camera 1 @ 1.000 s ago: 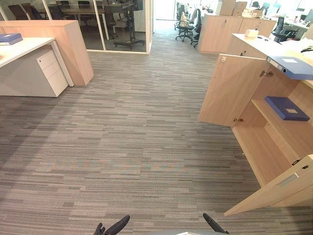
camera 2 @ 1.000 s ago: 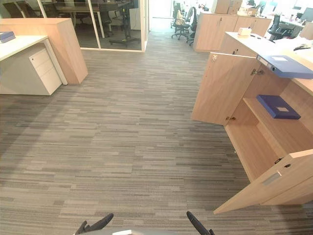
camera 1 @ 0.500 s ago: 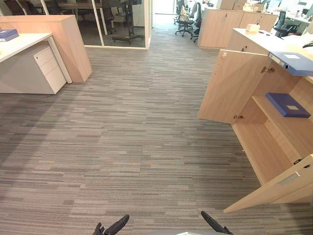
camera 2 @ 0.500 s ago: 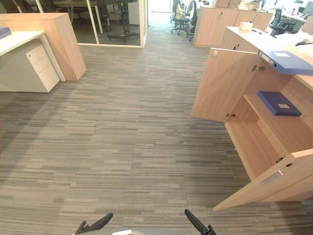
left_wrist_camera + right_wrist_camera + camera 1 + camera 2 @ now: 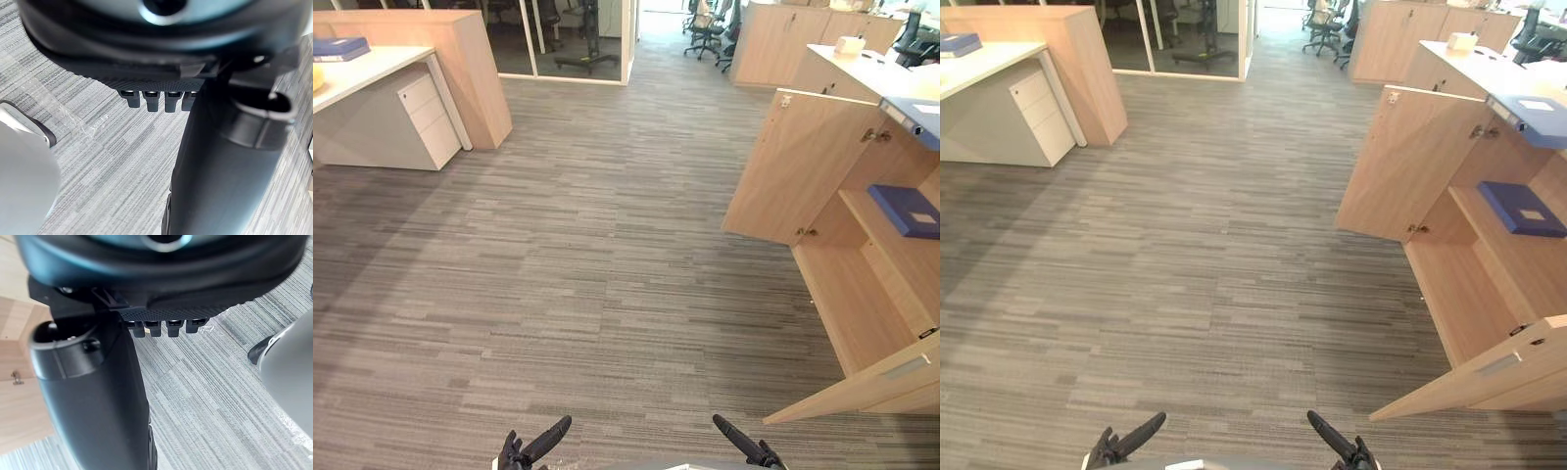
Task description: Walk over to the cabinet, pick up the folder, carry it to the office cabinet, place the folder inside the office cabinet, then close the office cabinet door
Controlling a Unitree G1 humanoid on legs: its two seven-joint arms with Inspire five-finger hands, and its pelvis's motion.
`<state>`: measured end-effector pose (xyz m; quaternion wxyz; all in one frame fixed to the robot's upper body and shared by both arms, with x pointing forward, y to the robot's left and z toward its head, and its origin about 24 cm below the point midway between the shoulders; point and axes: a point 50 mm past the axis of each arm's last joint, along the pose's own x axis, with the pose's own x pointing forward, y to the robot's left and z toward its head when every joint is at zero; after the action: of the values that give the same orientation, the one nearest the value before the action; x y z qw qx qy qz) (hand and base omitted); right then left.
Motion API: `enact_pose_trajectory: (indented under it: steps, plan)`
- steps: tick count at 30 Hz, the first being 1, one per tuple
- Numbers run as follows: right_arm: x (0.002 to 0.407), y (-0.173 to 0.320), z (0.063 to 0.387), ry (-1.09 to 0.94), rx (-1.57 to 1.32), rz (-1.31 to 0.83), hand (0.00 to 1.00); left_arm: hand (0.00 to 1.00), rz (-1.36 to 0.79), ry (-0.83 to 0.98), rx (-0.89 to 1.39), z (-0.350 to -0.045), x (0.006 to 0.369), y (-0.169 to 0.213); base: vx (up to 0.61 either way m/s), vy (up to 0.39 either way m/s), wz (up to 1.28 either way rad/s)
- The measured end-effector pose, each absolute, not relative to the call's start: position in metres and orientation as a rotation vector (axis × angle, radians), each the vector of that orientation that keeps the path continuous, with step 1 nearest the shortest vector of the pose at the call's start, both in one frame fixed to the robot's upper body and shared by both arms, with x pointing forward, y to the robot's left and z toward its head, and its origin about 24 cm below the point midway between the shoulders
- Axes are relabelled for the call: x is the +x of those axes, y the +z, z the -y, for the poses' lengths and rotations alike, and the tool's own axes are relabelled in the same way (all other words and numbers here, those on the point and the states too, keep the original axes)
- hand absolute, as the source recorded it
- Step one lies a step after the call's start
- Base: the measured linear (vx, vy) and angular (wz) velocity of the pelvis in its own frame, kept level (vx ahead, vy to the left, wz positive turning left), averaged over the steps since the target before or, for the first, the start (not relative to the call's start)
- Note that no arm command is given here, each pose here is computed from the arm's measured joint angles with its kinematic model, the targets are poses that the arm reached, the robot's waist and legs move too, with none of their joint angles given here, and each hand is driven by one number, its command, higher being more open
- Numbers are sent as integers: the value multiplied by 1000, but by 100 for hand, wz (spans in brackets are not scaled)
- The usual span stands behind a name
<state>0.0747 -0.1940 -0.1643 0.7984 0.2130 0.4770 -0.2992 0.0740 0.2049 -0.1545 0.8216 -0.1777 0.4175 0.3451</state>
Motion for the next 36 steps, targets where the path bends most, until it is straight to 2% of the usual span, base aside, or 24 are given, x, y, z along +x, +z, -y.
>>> enact_pose_trajectory:
  steps: [4, 10, 14, 21, 30, 33, 36]
  plan:
    - [84, -162, 199, -631, 432, -1013, 100, 100, -840, 761, -419, -202, 78, -151, 147, 70, -21]
    - [101, -160, 186, -544, 394, -1011, 100, 100, -817, 723, -402, -202, 82, -149, 361, 290, -32]
    - [111, -161, 156, -461, 461, -1029, 100, 100, -812, 700, -367, -209, 86, -147, 516, 432, -42]
    - [103, -159, 179, -600, 516, -970, 100, 100, -828, 570, -289, -200, 94, -146, 341, 269, -9]
    - [120, -152, 179, -574, 516, -891, 100, 100, -874, 545, -280, -197, 89, -152, 241, -86, 18]
    - [123, -153, 180, -566, 495, -904, 100, 100, -930, 553, -297, -190, 78, -158, 274, -231, -60]
    - [129, -151, 180, -548, 481, -904, 100, 100, -935, 524, -289, -188, 82, -158, 351, -237, -52]
